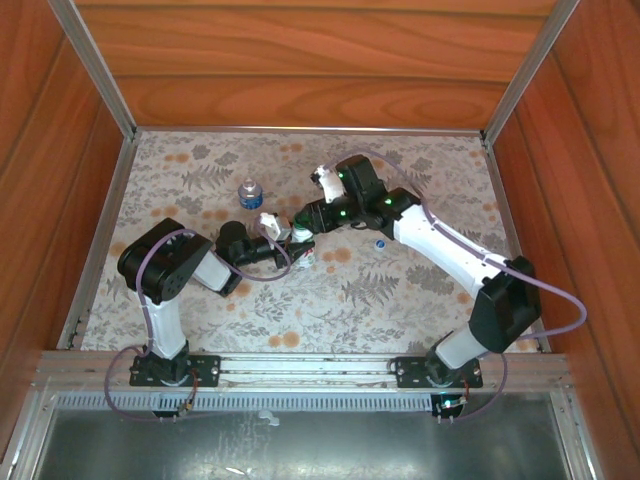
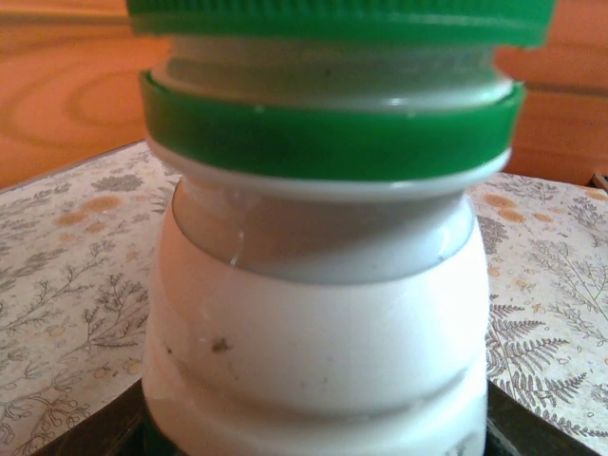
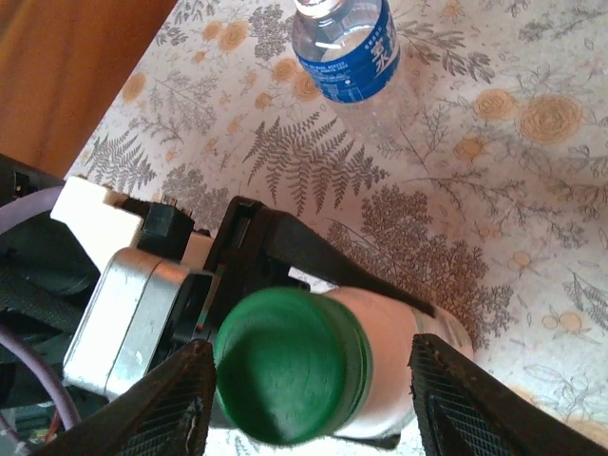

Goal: Screw on the bottle caps

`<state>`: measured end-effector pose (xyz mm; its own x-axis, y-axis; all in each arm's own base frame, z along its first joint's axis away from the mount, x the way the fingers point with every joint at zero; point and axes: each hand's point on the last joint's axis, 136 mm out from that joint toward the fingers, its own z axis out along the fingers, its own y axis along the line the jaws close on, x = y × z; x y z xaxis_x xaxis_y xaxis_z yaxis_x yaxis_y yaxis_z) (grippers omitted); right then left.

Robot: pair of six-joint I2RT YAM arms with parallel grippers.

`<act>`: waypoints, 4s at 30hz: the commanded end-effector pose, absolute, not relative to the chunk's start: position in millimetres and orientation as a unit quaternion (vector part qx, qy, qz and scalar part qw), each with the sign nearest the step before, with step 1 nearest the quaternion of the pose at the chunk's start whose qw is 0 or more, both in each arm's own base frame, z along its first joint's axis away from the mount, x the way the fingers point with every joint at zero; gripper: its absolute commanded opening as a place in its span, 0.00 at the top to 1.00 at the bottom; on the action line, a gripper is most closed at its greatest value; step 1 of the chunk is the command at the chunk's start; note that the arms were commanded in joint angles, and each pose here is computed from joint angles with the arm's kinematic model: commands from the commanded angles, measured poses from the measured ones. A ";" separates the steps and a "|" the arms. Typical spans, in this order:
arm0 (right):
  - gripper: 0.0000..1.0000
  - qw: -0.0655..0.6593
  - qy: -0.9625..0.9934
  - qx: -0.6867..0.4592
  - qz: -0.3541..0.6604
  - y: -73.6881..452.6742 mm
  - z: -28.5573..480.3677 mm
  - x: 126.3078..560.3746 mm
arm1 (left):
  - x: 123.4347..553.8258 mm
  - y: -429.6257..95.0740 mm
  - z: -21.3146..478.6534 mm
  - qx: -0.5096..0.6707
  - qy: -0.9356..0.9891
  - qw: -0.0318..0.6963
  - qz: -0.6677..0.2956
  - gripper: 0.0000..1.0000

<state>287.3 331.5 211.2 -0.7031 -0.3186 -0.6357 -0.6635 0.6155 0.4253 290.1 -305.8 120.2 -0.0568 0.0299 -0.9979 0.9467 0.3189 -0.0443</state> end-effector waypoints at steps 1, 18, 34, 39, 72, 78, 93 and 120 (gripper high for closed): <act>0.46 0.272 0.843 -0.301 0.354 341.0 229.0 290.3 | 292.8 -301.5 108.6 0.399 0.617 0.538 -0.414 0.46; 0.56 0.234 0.836 -0.326 0.375 332.9 224.3 240.8 | 293.7 -302.5 110.8 0.396 0.616 0.536 -0.420 0.46; 0.31 0.323 0.751 -0.459 0.348 317.9 259.7 243.5 | 252.9 -313.5 163.1 0.420 0.558 0.455 -0.552 0.46; 0.31 0.306 0.726 -0.510 0.344 314.9 264.6 237.0 | 241.9 -312.9 172.4 0.437 0.540 0.445 -0.565 0.46; 0.36 0.326 0.887 -0.257 0.201 333.1 254.7 272.6 | 254.6 -310.6 165.2 0.424 0.564 0.468 -0.532 0.46; 0.38 0.314 0.895 -0.263 0.176 335.0 247.4 273.4 | 255.3 -311.0 164.8 0.424 0.564 0.467 -0.532 0.46; 0.50 0.296 0.899 -0.261 0.191 341.2 241.5 269.2 | 255.8 -311.3 161.6 0.424 0.567 0.464 -0.532 0.46; 0.57 0.212 0.829 -0.442 0.268 339.4 235.4 244.7 | 254.7 -311.4 164.2 0.425 0.565 0.462 -0.535 0.46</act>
